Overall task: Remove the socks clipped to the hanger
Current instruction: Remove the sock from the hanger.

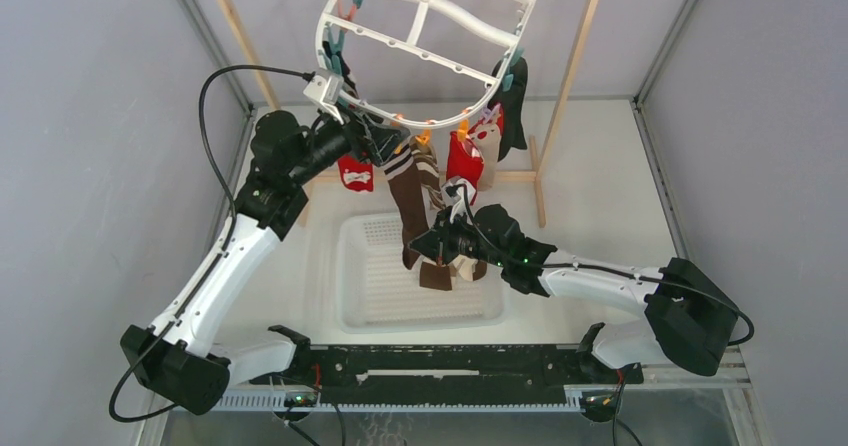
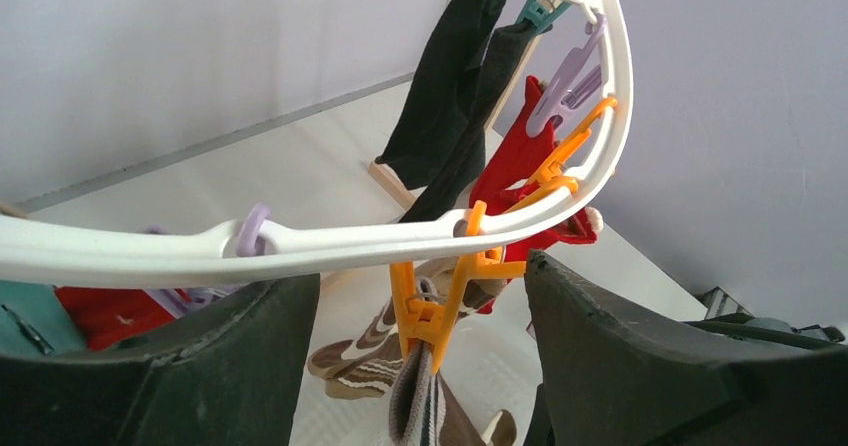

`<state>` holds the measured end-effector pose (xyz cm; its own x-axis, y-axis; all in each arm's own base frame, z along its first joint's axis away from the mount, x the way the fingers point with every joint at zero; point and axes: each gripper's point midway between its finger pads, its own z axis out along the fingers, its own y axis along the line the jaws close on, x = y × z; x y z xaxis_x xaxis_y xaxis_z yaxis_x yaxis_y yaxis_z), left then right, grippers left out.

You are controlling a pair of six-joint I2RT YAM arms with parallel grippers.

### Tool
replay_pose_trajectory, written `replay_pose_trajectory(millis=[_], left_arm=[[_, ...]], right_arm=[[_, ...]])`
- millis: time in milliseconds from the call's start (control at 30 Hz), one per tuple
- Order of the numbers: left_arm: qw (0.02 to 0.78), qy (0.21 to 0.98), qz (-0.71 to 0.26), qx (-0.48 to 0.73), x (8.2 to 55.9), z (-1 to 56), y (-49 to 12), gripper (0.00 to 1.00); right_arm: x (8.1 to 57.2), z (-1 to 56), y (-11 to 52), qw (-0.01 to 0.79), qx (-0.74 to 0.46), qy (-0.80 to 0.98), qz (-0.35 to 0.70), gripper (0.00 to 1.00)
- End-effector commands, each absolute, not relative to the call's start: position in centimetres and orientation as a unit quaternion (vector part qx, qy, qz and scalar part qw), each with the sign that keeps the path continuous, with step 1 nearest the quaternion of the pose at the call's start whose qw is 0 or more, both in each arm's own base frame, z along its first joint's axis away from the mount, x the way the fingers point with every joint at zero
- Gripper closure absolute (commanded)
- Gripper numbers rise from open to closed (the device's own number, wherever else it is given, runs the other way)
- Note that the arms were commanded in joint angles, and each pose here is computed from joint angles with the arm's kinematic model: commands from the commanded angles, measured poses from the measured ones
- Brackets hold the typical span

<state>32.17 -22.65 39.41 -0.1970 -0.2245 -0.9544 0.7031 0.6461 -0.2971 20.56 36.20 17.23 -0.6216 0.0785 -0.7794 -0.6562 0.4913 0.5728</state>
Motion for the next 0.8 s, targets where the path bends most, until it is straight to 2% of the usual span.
replay_pose_trajectory(millis=[0,233,533,767], left_arm=[[0.628,0.659,-0.377,0.169,32.12,40.09,-22.05,0.2],[0.625,0.665,-0.374,0.165,32.49,39.63,-22.04,0.24],[0.623,0.658,-0.384,0.174,32.86,40.36,-22.7,0.37],[0.621,0.657,-0.389,0.177,33.0,40.26,-22.98,0.4]], right_arm=[[20.73,18.83,36.57,0.407,-0.185,0.75,0.487,1.0],[20.76,18.67,36.65,0.406,-0.186,0.751,0.487,1.0],[20.92,18.37,36.56,0.404,-0.185,0.754,0.485,1.0],[20.92,18.08,36.45,0.4,-0.185,0.755,0.486,1.0]])
